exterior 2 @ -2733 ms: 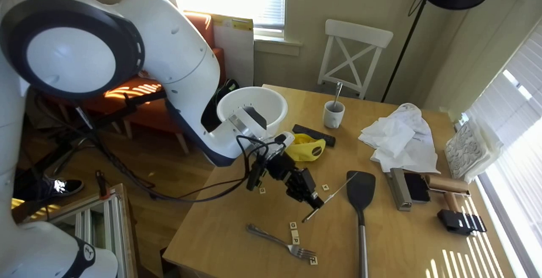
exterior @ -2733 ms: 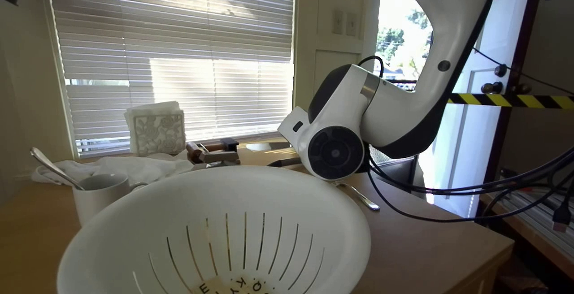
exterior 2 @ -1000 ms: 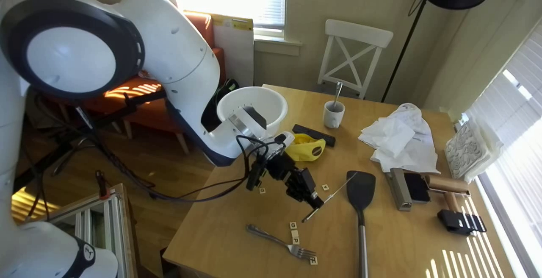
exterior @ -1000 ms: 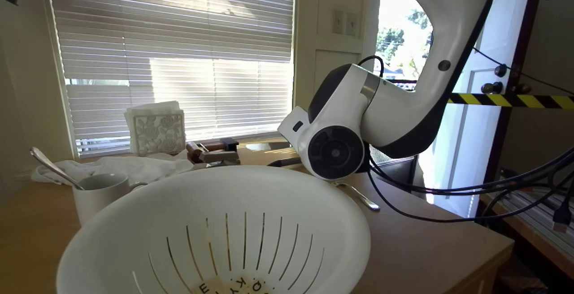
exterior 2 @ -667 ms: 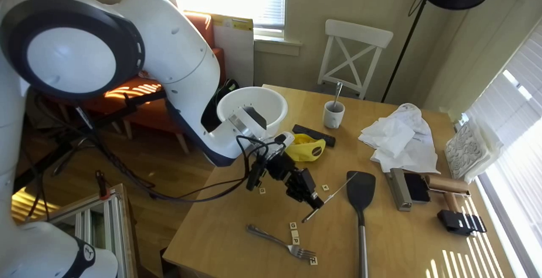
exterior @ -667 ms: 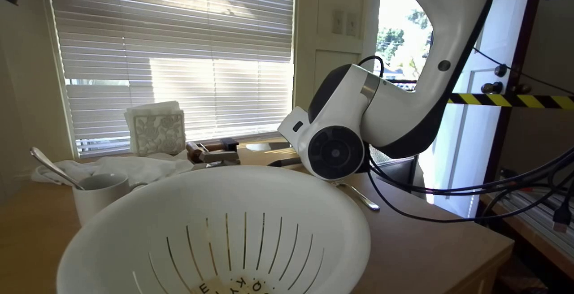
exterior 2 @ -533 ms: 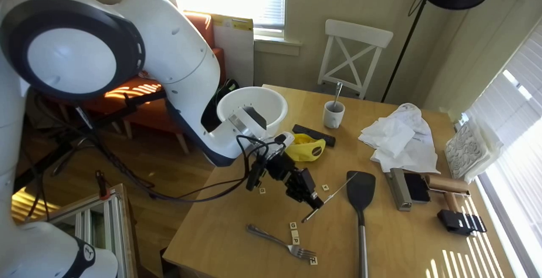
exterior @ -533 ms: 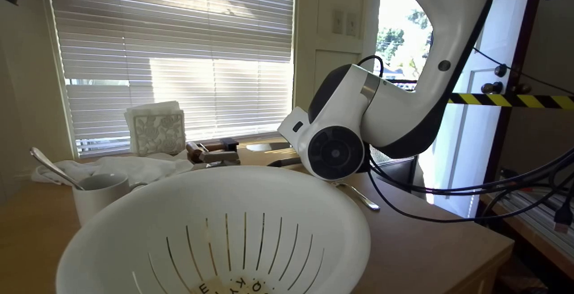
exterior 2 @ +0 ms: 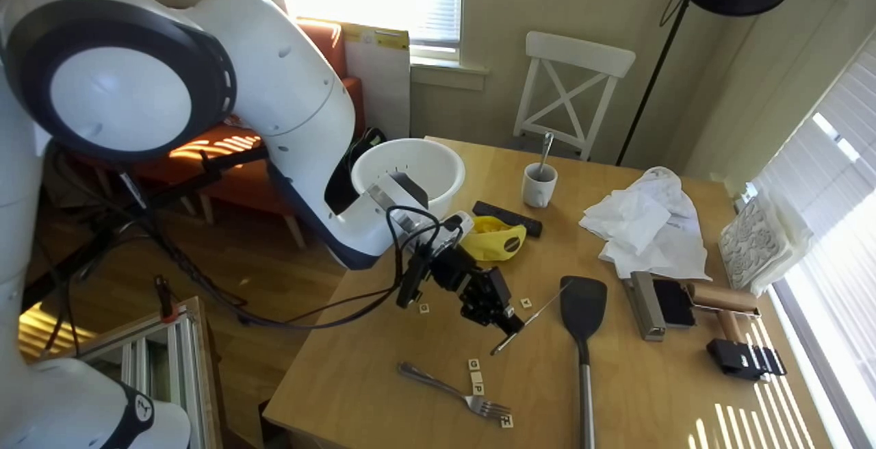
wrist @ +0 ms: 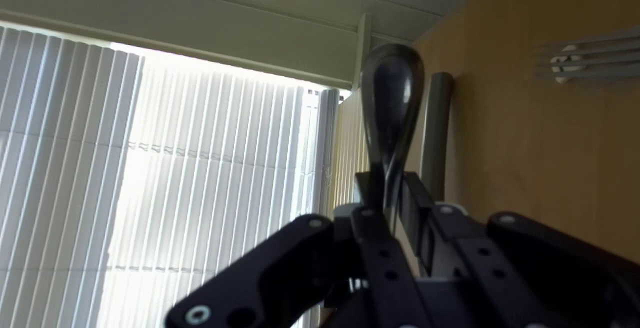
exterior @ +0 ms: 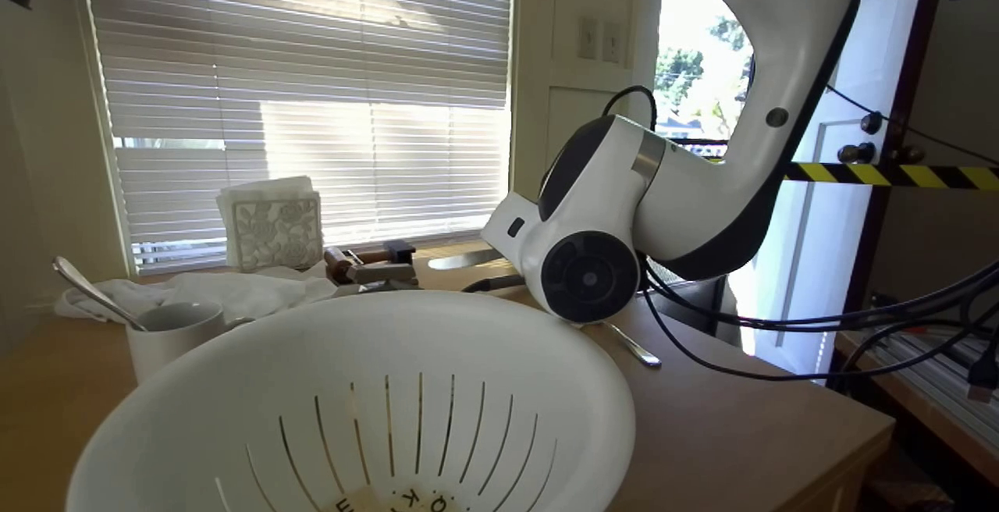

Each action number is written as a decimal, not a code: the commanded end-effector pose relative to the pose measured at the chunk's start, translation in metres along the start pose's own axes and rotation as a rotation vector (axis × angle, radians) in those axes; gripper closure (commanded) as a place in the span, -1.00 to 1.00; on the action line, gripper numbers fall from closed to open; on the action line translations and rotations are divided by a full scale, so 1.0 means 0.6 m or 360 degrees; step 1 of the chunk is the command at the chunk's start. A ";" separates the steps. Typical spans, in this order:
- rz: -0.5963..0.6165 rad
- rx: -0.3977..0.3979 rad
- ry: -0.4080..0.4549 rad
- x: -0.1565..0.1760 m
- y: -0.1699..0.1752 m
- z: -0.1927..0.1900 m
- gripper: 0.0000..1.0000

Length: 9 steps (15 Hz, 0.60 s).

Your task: Move the knife on the table

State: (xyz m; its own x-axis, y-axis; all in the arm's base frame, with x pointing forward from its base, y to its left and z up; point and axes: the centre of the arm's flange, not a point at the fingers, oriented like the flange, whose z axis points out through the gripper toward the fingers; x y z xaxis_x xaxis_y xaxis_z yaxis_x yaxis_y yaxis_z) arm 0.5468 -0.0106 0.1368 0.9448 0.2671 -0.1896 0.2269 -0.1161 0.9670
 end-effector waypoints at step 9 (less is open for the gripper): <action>-0.0222 -0.0035 0.0287 -0.029 -0.038 0.038 0.92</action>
State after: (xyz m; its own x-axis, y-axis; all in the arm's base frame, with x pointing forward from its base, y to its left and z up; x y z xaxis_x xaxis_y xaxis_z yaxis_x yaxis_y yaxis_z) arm 0.5347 -0.0216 0.1163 0.8851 0.3855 -0.2607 0.3104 -0.0718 0.9479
